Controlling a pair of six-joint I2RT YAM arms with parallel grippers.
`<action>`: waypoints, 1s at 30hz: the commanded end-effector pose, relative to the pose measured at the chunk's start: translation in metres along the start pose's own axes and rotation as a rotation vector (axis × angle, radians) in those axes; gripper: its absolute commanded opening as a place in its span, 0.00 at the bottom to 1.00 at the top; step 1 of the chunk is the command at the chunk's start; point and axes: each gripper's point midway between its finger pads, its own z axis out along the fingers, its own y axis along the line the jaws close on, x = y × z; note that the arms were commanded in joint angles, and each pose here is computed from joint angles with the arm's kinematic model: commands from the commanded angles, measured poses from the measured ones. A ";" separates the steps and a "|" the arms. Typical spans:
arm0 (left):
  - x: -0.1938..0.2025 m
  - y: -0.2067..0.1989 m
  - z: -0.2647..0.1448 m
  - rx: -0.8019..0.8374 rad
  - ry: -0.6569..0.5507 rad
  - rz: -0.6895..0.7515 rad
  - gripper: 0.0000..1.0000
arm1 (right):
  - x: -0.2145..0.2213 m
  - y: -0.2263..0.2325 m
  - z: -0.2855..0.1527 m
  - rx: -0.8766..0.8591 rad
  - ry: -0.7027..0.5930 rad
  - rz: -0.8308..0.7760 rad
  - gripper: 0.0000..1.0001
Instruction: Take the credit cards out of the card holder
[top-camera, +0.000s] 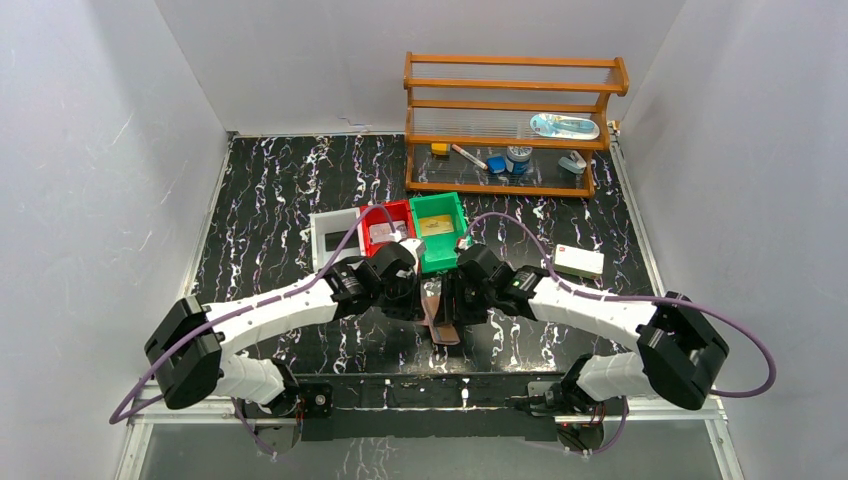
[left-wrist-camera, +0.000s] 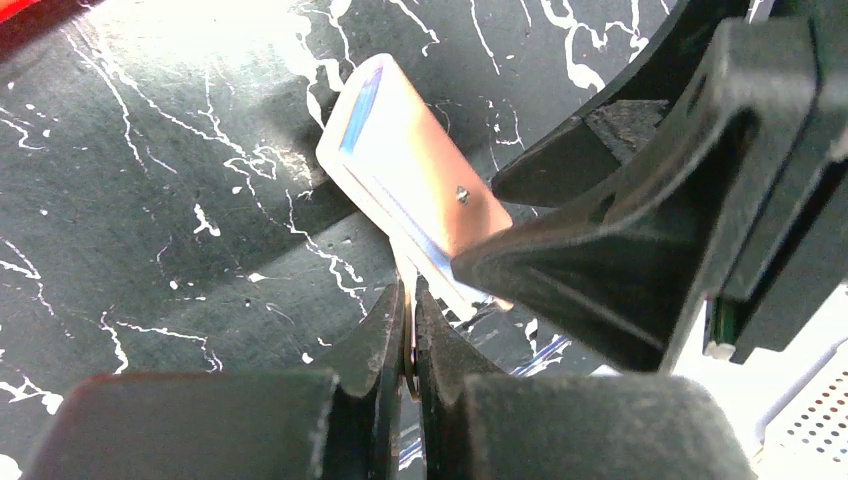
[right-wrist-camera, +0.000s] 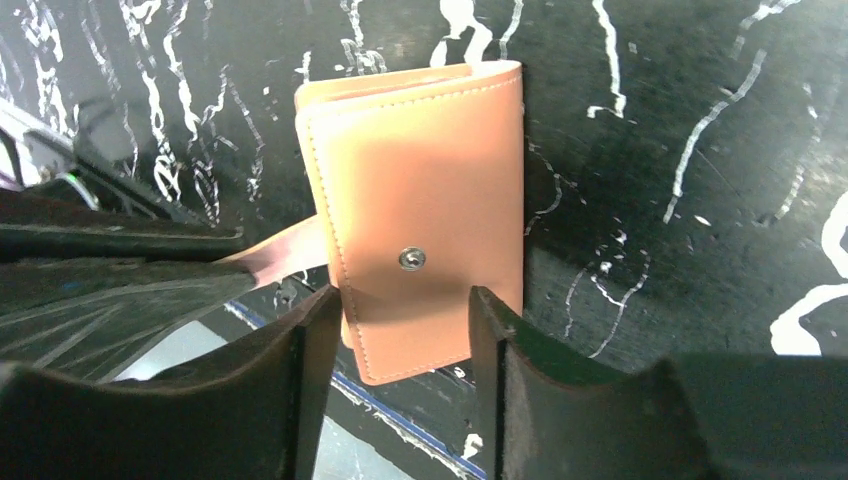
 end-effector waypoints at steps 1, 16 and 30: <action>-0.014 -0.002 -0.020 -0.019 -0.065 0.021 0.00 | -0.020 -0.011 -0.010 0.108 -0.097 0.020 0.54; 0.014 0.040 -0.034 -0.149 -0.054 -0.017 0.00 | -0.005 -0.023 -0.001 0.071 -0.114 0.121 0.48; 0.043 0.068 -0.026 -0.267 0.046 -0.073 0.00 | -0.036 -0.007 0.012 0.096 -0.094 -0.045 0.65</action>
